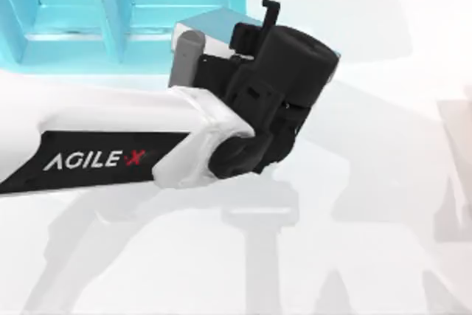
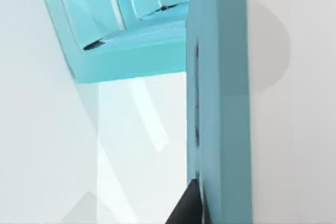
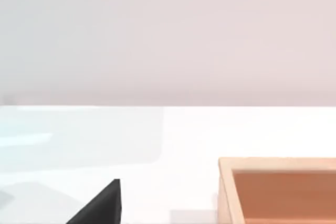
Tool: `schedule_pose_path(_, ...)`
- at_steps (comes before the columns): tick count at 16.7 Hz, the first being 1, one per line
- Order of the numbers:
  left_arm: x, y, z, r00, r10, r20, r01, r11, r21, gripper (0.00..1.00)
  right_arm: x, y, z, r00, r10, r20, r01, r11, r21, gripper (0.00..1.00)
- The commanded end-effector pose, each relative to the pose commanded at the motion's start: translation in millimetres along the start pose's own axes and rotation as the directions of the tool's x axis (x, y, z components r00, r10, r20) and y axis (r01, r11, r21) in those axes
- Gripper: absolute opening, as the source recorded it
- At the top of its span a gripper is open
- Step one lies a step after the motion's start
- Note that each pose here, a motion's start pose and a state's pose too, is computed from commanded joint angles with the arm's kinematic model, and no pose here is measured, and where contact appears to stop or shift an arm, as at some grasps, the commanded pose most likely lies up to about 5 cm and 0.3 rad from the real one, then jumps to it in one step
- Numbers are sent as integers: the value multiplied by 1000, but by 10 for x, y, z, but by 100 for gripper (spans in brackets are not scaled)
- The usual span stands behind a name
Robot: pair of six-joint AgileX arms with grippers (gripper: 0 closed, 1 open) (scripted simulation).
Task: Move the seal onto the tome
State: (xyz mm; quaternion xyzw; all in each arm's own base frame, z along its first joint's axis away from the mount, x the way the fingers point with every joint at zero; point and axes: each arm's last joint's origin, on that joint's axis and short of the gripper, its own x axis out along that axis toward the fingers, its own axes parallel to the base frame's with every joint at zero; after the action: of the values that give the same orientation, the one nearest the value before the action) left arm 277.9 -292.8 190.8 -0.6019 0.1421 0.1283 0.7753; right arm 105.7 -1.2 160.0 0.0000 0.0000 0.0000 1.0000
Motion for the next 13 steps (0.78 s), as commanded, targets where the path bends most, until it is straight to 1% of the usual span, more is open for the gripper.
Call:
schedule_pose_path(3, -206, 263, -549, 998, -27, 58, 33, 994, -107, 0, 0, 0, 0, 1000, 0, 0, 0, 1000, 0, 100)
schedule_pose_path(6, -384, 459, -913, 993, -70, 97, 88, 978, -191, 0, 0, 0, 0, 1000, 0, 0, 0, 1000, 0, 100)
schedule_pose_path(9, -477, 554, -1077, 989, -97, 115, 122, 965, -234, 0, 0, 0, 0, 1000, 0, 0, 0, 1000, 0, 100)
schedule_pose_path(13, -481, 558, -1084, 988, -98, 116, 123, 964, -236, 0, 0, 0, 0, 1000, 0, 0, 0, 1000, 0, 100)
